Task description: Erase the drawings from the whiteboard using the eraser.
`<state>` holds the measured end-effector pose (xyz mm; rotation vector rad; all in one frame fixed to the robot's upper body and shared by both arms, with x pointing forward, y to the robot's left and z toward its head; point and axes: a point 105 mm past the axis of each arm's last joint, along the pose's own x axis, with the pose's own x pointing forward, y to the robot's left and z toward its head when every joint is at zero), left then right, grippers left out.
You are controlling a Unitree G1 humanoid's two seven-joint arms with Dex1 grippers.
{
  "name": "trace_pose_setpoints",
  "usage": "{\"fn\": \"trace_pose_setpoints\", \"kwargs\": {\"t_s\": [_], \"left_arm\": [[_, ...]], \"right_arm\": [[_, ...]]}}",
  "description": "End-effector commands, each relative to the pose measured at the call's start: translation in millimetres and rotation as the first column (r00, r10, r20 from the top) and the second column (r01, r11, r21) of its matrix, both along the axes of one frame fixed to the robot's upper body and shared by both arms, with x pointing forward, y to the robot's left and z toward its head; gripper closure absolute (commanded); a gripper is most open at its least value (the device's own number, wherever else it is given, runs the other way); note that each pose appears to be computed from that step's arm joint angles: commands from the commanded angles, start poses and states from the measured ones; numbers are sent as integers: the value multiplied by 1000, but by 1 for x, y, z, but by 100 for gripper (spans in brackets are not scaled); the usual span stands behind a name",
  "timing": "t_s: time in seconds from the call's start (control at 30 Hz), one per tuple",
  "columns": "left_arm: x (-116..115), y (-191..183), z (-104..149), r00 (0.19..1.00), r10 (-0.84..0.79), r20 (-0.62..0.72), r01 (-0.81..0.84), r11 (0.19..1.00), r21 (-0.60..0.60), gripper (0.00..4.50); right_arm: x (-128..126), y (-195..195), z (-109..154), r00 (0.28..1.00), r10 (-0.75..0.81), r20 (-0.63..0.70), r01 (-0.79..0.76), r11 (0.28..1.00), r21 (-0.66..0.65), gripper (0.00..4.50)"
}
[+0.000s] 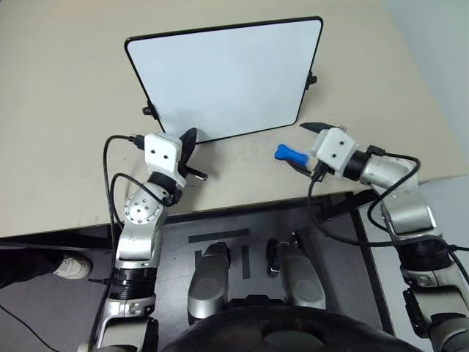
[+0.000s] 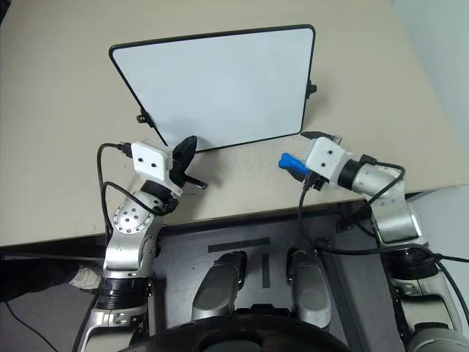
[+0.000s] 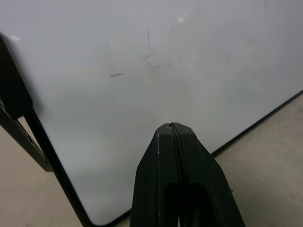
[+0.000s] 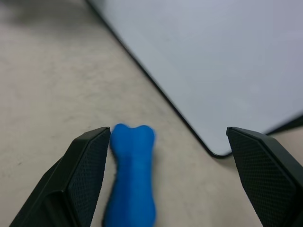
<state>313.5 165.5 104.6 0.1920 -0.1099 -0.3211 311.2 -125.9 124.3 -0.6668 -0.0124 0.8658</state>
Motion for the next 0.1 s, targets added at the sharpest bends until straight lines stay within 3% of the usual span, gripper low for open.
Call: {"fn": "trace_pose_setpoints", "kwargs": {"t_s": [0.03, 0.1], "left_arm": [[-4, -3, 16, 998, -22, 50, 22, 1000, 1, 450], [-3, -7, 16, 998, -36, 48, 36, 999, -1, 450]], "right_arm": [[-2, -7, 13, 999, -29, 35, 28, 999, 29, 35], [-3, -7, 12, 999, -29, 33, 28, 999, 27, 35]]}}
